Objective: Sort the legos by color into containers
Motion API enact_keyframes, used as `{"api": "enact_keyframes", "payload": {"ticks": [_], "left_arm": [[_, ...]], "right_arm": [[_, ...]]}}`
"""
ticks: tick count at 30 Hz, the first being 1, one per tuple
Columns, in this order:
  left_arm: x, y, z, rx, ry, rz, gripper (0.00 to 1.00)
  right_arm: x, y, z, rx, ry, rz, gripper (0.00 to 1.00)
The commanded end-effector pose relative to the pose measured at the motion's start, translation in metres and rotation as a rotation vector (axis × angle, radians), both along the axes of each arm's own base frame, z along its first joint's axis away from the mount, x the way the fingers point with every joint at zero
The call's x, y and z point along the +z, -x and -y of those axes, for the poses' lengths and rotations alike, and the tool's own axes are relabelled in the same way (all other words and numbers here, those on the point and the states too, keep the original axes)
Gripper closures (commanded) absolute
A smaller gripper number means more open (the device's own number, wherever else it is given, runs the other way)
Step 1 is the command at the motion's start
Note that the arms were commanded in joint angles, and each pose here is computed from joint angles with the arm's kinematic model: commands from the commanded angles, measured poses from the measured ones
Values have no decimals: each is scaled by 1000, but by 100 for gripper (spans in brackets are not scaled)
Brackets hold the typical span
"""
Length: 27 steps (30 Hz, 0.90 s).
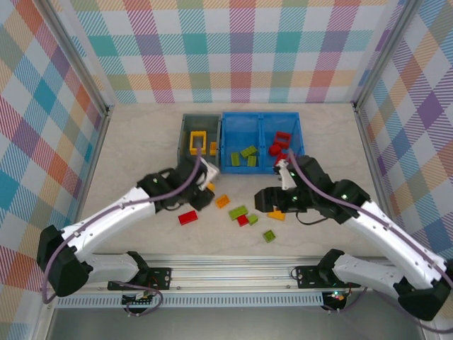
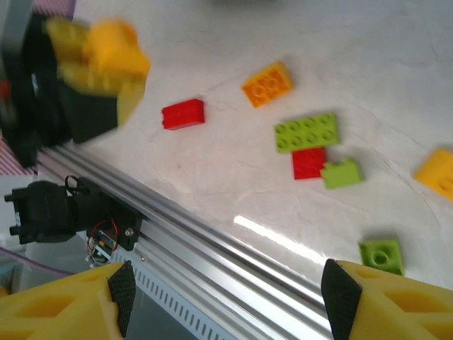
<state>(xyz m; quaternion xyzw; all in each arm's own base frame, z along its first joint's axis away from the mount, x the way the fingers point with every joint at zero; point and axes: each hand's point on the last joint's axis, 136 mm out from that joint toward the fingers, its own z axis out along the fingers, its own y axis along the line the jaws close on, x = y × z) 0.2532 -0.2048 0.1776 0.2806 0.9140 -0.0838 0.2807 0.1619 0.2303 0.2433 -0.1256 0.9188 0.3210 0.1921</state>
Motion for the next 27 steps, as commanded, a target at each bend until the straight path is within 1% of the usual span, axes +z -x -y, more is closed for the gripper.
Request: {"api": "enact_keyframes", "payload": {"ticks": [1, 5, 8, 10, 14, 19, 23, 27], "left_arm": [[5, -34, -30, 171, -66, -30, 77], [-1, -89, -52, 382, -146, -42, 75], [-15, -120, -52, 472, -185, -71, 74], [-24, -135, -53, 523, -226, -75, 73], [-43, -159, -65, 641, -355, -60, 73], [-66, -179, -60, 667, -404, -69, 72], [-78, -188, -60, 675, -445, -72, 65], [-87, -191, -62, 688, -471, -74, 56]], "right_arm": [[26, -17, -33, 70, -22, 149, 28], [25, -26, -58, 70, -35, 161, 29], [23, -28, -66, 55, -37, 168, 29], [22, -28, -67, 46, -38, 169, 29], [17, -28, -64, 26, -32, 168, 29], [15, -26, -64, 25, -53, 171, 29], [15, -26, -67, 27, -72, 169, 29], [22, -21, -78, 72, -152, 177, 29]]}}
